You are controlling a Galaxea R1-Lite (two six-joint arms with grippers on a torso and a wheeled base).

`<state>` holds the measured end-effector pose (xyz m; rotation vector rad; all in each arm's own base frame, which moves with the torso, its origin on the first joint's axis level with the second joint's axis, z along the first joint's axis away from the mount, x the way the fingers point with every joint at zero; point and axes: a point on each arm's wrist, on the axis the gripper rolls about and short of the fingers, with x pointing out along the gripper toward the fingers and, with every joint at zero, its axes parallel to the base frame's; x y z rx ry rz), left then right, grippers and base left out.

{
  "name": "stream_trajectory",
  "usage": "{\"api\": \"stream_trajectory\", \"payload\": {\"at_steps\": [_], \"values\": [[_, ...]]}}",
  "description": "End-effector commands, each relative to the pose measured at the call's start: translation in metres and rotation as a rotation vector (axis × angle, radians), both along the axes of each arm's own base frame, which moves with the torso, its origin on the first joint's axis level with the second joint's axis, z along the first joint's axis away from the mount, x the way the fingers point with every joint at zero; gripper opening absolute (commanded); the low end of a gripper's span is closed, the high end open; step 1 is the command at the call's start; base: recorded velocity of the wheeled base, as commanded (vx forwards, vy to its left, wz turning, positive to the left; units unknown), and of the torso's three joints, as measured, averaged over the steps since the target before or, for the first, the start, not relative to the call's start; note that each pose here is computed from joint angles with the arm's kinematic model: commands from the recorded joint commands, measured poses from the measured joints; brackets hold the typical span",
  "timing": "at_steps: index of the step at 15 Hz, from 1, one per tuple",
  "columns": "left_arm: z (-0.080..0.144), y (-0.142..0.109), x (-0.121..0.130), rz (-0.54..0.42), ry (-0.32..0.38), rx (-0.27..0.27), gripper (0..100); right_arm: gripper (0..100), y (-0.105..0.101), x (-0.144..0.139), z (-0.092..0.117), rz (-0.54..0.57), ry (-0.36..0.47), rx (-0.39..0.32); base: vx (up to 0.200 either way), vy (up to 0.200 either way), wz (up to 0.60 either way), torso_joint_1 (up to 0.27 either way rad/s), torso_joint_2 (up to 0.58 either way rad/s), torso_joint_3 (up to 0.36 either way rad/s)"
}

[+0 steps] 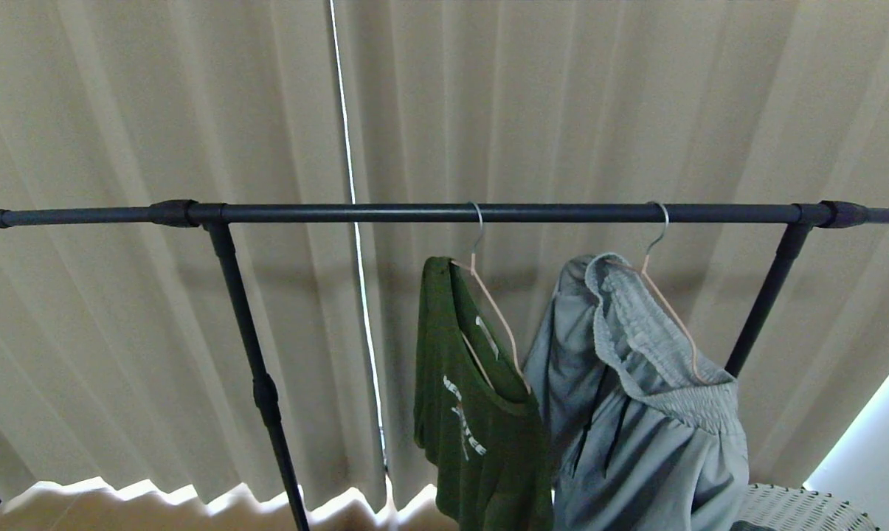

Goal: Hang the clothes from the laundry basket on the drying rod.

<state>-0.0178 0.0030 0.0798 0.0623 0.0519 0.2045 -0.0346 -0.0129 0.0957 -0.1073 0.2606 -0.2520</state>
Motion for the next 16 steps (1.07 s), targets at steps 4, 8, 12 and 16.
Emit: {"api": "stream_trajectory", "payload": {"at_steps": [4, 8, 12, 16], "values": [[0.0, 0.0, 0.0, -0.003, -0.02, -0.053, 100, 100, 0.008, -0.002, 0.0, -0.198, 0.005, -0.001, 0.0, 0.0, 0.0, 0.0, 0.0, 0.0], [-0.001, -0.001, -0.005, -0.098, -0.08, -0.049, 100, 100, 0.009, -0.008, -0.006, 0.064, -0.093, 0.086, 0.0, 0.0, 0.0, 0.0, 0.0, 0.0], [-0.001, -0.001, -0.005, -0.098, -0.08, -0.052, 100, 100, 0.012, 0.006, -0.018, 0.192, -0.171, 0.107, 0.0, 0.0, 0.0, 0.0, 0.0, 0.0], [-0.001, -0.001, -0.005, -0.098, -0.08, -0.052, 100, 100, 0.013, 0.009, -0.019, 0.262, -0.22, 0.113, 0.0, 0.0, 0.0, 0.0, 0.0, 0.0]]}}
